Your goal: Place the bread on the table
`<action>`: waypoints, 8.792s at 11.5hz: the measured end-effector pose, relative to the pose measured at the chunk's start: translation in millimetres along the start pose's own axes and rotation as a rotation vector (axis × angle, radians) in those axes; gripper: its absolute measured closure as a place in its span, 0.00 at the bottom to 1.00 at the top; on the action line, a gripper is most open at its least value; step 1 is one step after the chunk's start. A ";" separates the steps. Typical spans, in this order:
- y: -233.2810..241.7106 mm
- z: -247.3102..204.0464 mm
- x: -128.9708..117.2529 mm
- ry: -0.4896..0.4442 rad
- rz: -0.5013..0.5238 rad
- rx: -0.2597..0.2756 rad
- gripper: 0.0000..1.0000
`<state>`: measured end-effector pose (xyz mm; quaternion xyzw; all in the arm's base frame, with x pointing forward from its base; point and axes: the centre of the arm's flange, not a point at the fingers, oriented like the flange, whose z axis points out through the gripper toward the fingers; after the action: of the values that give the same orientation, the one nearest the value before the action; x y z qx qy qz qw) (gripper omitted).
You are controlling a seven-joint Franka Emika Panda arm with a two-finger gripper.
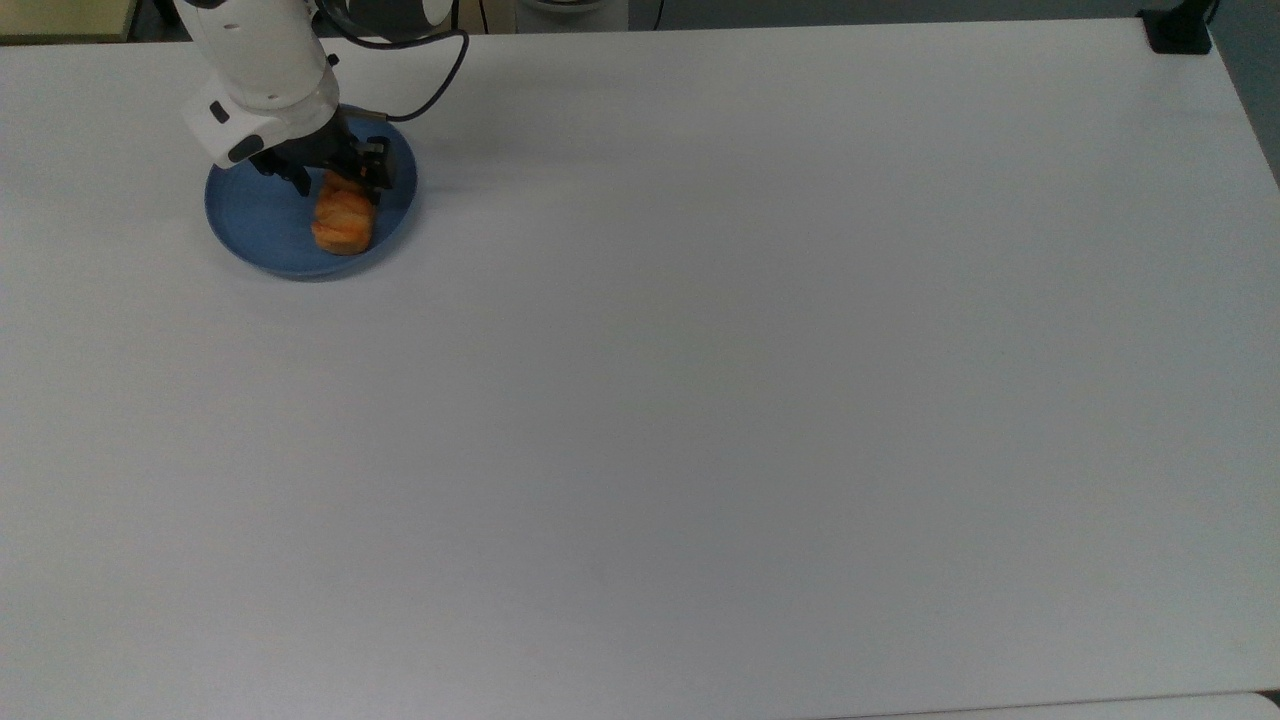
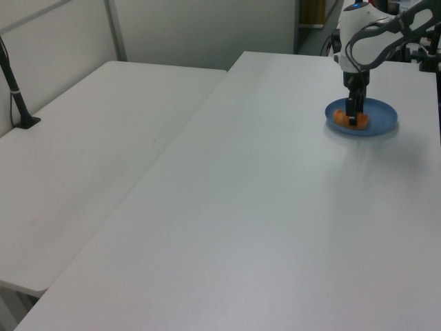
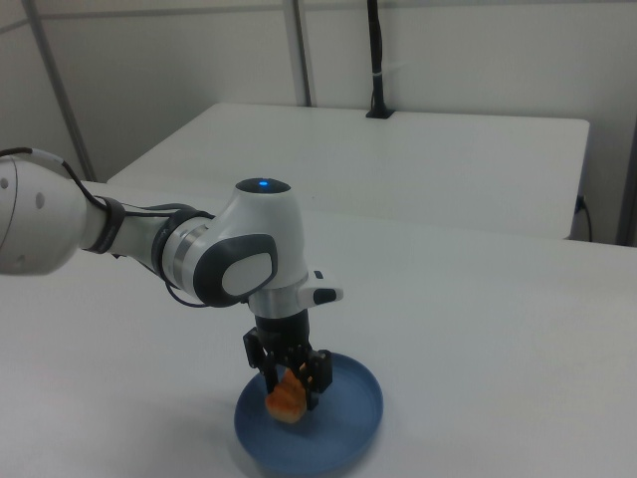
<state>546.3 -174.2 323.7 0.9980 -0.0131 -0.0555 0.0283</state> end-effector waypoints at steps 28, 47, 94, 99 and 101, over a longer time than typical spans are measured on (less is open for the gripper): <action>24.6 -221.7 9.5 -0.009 0.034 0.003 0.83; 1.7 -32.7 177.8 0.411 -0.064 -0.094 0.82; -165.1 -286.6 -35.9 0.127 -0.060 0.026 0.00; -164.7 -287.5 -12.4 0.133 -0.033 0.080 0.00; -163.2 -288.9 -12.2 0.137 -0.030 0.081 0.00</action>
<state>570.1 4.9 602.2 0.9998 0.0016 0.0128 -0.0122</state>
